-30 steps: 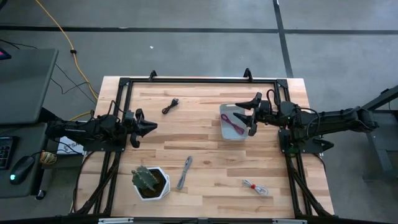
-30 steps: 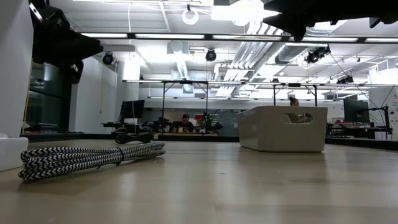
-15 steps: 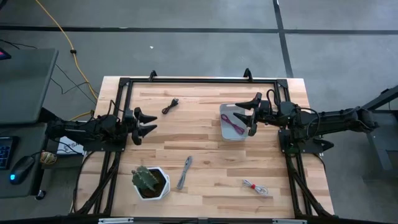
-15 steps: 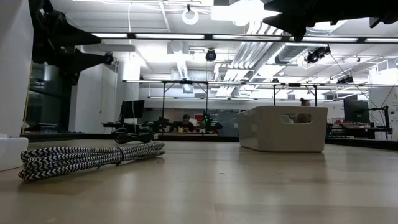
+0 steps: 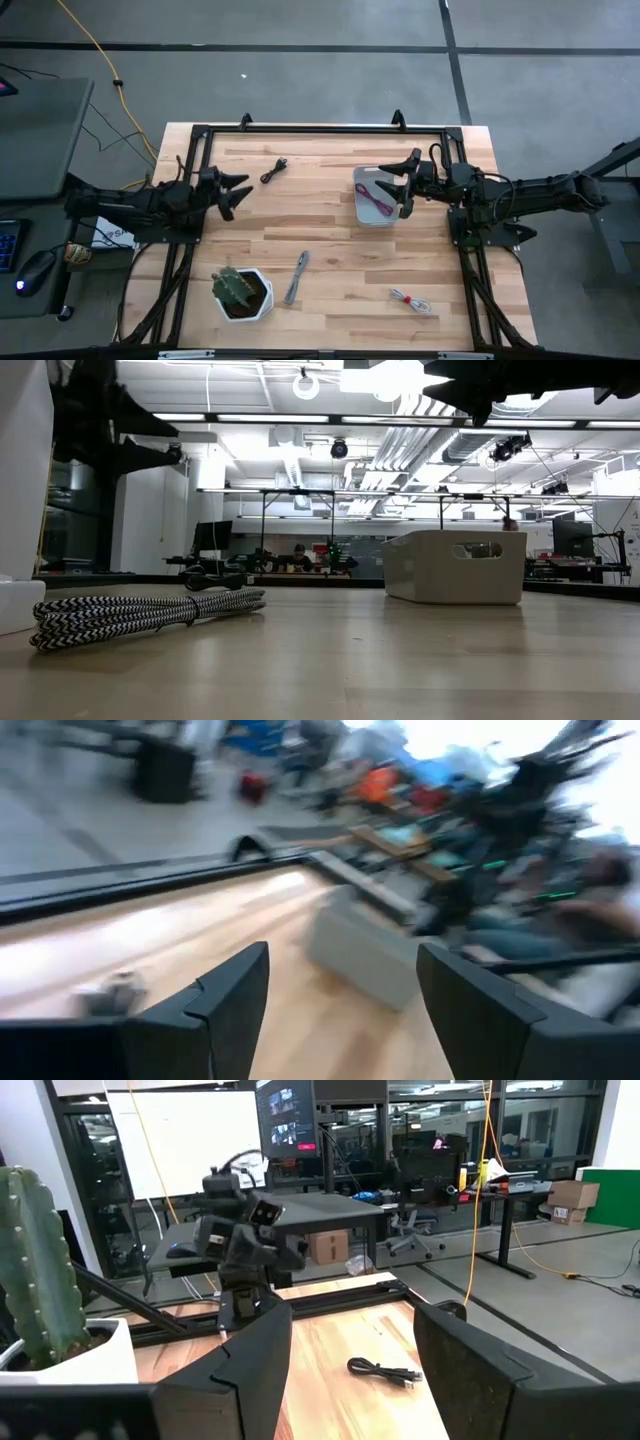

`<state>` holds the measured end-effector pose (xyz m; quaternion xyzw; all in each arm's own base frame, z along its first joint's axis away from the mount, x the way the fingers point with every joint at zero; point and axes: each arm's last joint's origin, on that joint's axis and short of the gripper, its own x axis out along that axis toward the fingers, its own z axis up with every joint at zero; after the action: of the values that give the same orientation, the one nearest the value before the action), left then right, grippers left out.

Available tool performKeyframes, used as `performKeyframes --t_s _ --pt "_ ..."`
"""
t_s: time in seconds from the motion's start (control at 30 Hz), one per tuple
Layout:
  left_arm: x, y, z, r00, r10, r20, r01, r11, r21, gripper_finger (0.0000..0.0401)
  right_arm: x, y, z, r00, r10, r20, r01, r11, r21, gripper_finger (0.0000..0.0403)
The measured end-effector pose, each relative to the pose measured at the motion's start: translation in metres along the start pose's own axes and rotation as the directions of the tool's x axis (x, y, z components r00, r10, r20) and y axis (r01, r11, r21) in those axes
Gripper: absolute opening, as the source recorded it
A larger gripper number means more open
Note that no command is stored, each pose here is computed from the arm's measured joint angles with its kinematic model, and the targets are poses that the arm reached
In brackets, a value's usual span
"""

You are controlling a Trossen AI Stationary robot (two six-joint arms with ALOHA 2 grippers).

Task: Pick and place USB-C Cables
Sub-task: Put the black charger cable into the gray bin

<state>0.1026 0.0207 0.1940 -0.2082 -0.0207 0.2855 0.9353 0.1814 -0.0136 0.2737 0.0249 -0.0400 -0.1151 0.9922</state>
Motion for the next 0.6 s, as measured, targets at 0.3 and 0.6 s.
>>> performKeyframes --t_s 0.3,0.6 --pt "0.047 -0.023 0.06 0.893 0.384 -0.234 -0.333 0.914 0.232 0.0235 0.0 0.0 0.0 1.0 0.0 0.0 0.0 1.0 0.0 0.0204" --pt "0.133 -0.003 0.073 0.7 0.446 -0.558 -0.314 0.894 0.32 0.0234 0.0 0.0 0.0 1.0 0.0 0.0 0.0 1.0 0.0 0.0204"
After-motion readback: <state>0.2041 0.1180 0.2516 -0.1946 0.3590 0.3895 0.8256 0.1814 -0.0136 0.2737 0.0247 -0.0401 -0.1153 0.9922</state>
